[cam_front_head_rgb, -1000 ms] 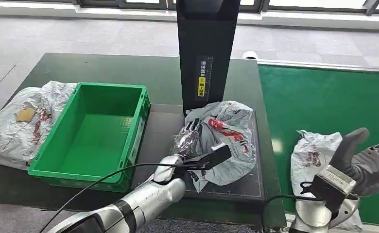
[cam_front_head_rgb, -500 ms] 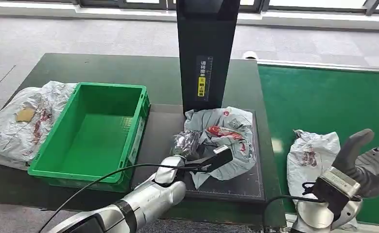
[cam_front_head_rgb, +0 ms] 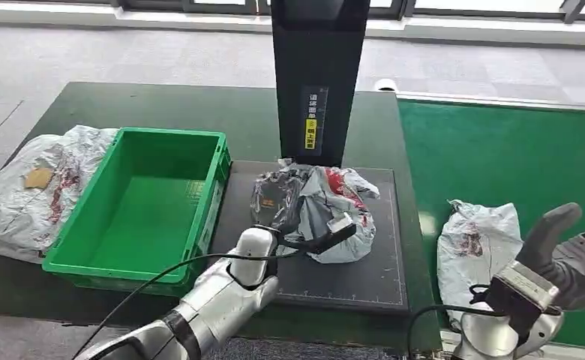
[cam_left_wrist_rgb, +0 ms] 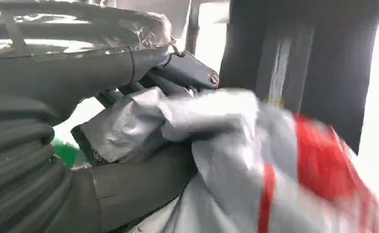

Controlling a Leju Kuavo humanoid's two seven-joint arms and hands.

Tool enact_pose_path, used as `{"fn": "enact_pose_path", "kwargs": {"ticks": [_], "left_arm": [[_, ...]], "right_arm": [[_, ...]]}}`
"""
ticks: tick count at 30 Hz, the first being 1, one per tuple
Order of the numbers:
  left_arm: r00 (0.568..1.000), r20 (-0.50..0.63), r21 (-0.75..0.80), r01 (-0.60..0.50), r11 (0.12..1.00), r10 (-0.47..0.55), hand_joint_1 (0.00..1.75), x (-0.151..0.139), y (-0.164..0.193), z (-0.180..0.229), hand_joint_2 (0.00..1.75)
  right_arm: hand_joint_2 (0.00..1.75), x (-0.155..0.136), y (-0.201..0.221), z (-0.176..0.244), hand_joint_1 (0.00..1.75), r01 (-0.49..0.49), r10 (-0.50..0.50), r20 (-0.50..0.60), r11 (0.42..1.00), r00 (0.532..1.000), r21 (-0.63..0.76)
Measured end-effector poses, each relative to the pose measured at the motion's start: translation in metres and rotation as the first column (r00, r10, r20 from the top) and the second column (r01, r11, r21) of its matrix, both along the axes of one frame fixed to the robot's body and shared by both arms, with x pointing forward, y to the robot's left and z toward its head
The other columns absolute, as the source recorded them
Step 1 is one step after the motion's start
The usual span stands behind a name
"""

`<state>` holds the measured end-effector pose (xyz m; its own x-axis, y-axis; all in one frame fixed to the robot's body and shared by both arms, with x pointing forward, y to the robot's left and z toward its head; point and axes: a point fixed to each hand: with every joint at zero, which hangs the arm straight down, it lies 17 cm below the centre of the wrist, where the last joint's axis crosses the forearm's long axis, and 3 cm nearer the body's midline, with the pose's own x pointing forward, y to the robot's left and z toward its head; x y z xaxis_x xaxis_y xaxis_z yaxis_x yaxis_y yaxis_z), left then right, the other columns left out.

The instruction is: Moved the parcel from conveyor to table for the left to box.

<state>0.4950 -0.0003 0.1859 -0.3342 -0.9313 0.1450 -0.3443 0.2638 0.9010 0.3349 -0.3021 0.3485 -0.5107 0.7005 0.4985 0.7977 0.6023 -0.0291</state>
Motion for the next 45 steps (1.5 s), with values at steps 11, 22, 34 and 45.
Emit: {"fn": "enact_pose_path", "kwargs": {"ticks": [11, 22, 34, 45], "left_arm": [[0.908, 0.209, -0.303, -0.293, 0.907, 0.363, 1.75, 0.015, 0.145, 0.119, 1.75], [0.808, 0.447, -0.322, -0.255, 0.912, 0.383, 1.75, 0.002, 0.227, 0.204, 1.75], [0.783, 0.246, -0.411, -0.450, 0.793, 0.572, 1.75, 0.023, 0.313, 0.144, 1.75], [0.790, -0.106, -0.301, -0.604, 0.738, 0.604, 1.75, 0.061, 0.316, 0.014, 1.75]], "right_arm": [[1.75, -0.001, -0.004, -0.004, 0.00, 0.008, -0.008, -0.009, 1.000, 1.000, 0.005], [1.75, -0.006, -0.015, -0.012, 0.00, 0.031, -0.031, -0.025, 0.999, 0.999, 0.022], [1.75, -0.010, -0.016, -0.011, 0.00, 0.036, -0.036, -0.023, 0.999, 0.999, 0.018], [1.75, -0.013, -0.016, -0.014, 0.00, 0.041, -0.041, -0.036, 0.999, 0.999, 0.008]]}}
